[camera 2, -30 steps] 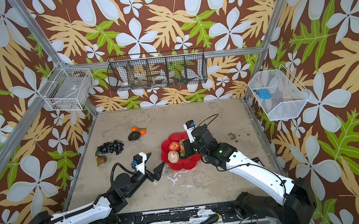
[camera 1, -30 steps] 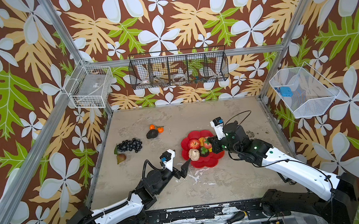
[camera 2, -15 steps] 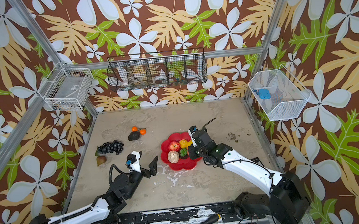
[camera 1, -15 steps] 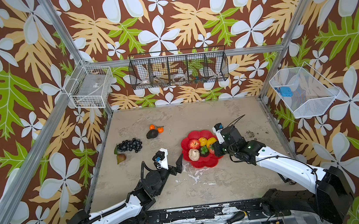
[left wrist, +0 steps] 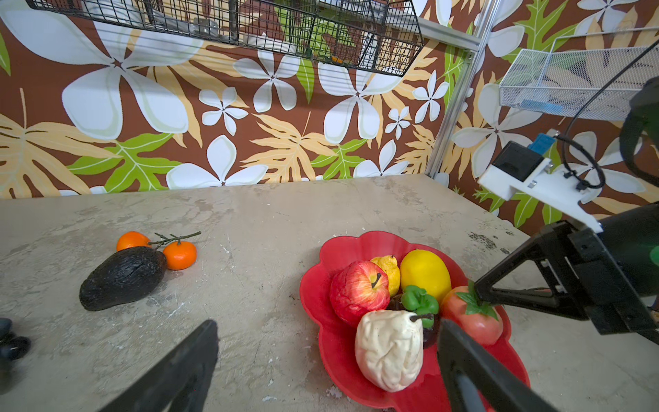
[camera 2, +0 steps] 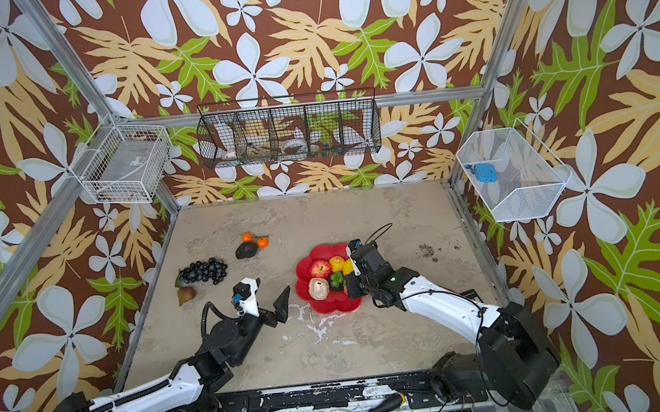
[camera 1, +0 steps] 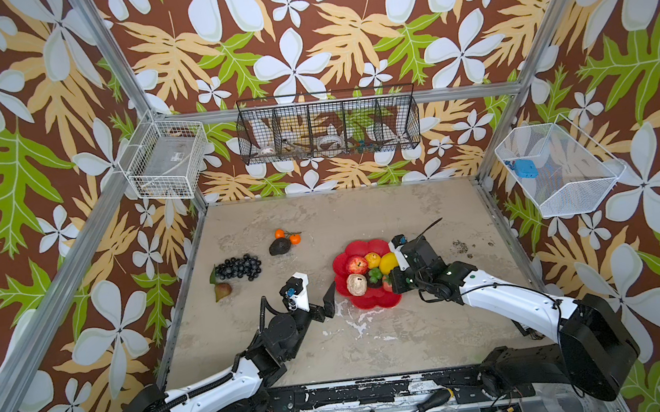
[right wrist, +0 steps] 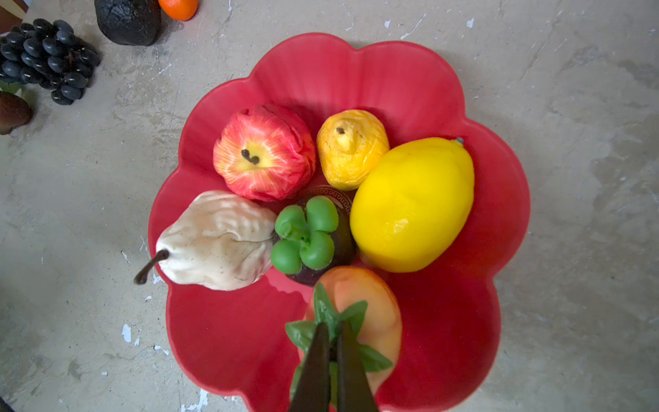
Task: Place and organize the fake fruits in the fruit bowl
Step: 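Lower the strawberry into the plate beside the mangosteen and open the right gripper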
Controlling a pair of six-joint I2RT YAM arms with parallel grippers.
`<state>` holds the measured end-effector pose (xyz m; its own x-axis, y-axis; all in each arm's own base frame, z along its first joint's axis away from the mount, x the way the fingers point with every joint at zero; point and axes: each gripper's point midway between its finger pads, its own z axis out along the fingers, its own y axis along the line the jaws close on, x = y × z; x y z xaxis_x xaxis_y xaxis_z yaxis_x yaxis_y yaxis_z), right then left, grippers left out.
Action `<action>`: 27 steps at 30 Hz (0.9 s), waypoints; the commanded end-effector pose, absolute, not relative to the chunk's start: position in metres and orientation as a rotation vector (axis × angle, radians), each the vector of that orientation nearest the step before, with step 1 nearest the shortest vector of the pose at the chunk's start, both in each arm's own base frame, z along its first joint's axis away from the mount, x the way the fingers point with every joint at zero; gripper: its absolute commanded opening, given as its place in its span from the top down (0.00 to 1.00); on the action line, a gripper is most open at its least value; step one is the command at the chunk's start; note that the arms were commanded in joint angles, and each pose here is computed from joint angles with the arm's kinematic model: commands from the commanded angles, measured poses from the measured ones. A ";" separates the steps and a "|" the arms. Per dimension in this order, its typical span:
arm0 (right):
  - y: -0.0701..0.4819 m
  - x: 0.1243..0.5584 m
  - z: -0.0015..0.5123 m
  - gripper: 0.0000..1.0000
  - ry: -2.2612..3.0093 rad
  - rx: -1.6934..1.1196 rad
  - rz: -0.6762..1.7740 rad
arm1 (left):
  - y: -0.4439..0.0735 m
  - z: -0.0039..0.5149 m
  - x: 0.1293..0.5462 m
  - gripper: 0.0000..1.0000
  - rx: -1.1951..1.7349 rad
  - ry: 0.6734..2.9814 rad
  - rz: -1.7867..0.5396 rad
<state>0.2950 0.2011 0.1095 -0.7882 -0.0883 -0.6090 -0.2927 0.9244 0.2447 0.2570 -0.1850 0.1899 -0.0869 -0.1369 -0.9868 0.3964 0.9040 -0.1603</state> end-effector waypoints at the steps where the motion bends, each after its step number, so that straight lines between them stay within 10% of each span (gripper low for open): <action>1: 0.195 0.302 0.108 1.00 2.444 -0.227 0.424 | -0.183 0.193 0.258 0.04 0.192 1.593 -0.442; 27: 0.170 0.315 0.095 0.91 2.463 -0.141 0.290 | -0.185 0.190 0.259 0.04 0.200 1.602 -0.437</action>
<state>0.3133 0.1728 0.0945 -0.7888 -0.0276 -0.6140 -0.1814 0.9649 0.1897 0.2578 -0.1859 0.1853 -0.0972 -0.1250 -0.9874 0.3944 0.9060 -0.1535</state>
